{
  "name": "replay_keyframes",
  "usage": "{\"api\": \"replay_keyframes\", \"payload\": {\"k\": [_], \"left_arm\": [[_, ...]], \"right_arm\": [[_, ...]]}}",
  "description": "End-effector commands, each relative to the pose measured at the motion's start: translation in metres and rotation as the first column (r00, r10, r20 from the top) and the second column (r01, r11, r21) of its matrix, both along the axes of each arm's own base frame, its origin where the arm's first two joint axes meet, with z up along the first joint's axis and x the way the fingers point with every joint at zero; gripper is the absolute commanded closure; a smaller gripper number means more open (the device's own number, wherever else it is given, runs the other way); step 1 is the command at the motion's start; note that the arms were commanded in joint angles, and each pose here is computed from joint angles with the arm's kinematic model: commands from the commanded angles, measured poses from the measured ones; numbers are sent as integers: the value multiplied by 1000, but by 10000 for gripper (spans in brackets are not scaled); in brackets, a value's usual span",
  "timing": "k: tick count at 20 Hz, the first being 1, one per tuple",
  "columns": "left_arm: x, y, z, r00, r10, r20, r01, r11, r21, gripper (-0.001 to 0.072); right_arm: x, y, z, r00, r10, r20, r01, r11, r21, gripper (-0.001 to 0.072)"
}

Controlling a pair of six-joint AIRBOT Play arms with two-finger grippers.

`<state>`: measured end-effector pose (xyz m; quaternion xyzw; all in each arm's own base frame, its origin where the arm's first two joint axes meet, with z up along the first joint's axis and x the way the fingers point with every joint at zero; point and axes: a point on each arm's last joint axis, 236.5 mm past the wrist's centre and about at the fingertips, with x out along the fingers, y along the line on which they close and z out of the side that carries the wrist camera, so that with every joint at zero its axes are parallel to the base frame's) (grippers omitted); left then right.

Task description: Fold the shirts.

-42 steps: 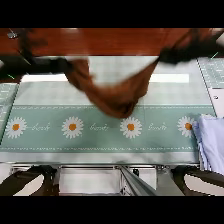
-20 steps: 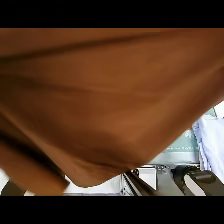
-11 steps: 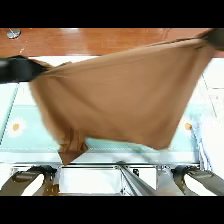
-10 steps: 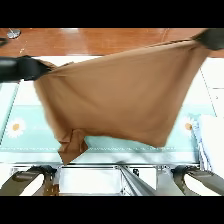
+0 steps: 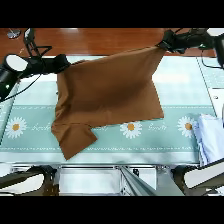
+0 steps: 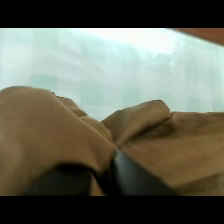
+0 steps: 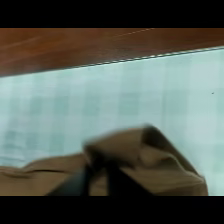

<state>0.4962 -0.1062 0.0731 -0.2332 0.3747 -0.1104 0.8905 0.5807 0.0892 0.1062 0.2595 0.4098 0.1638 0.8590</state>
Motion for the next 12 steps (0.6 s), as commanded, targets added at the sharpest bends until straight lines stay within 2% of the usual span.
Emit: {"api": "replay_keyframes", "payload": {"k": [1, 4, 6, 7, 8, 10, 12], "left_arm": [[2, 3, -21, 998, 5, -60, -7, 1000, -26, 4], [-53, 44, -44, 944, -93, -318, 113, 992, 46, 5], [-107, 84, -67, 854, -84, -513, 137, 988, 66, 6], [-135, 102, -79, 809, -54, -585, 120, 990, 74, 6], [-161, 116, -92, 771, -2, -637, 66, 995, 77, 6], [-211, 127, -118, 709, 78, -701, -54, 997, 57, 6], [-242, 125, -134, 703, 133, -698, -173, 985, 14, 6]], "right_arm": [[9, -2, -21, 995, -26, -95, 42, 985, 166, 84], [-42, -53, -24, 977, 84, -195, -68, 994, 88, 84], [-102, -102, -41, 922, 151, -357, -175, 984, -35, 85], [-130, -139, -52, 885, 85, -457, -151, 983, -109, 85], [-143, -164, -56, 876, -8, -482, -56, 991, -119, 85], [-157, -175, -59, 903, -84, -422, 65, 996, -59, 85], [-167, -160, -67, 921, -136, -365, 167, 984, 54, 85]]}}
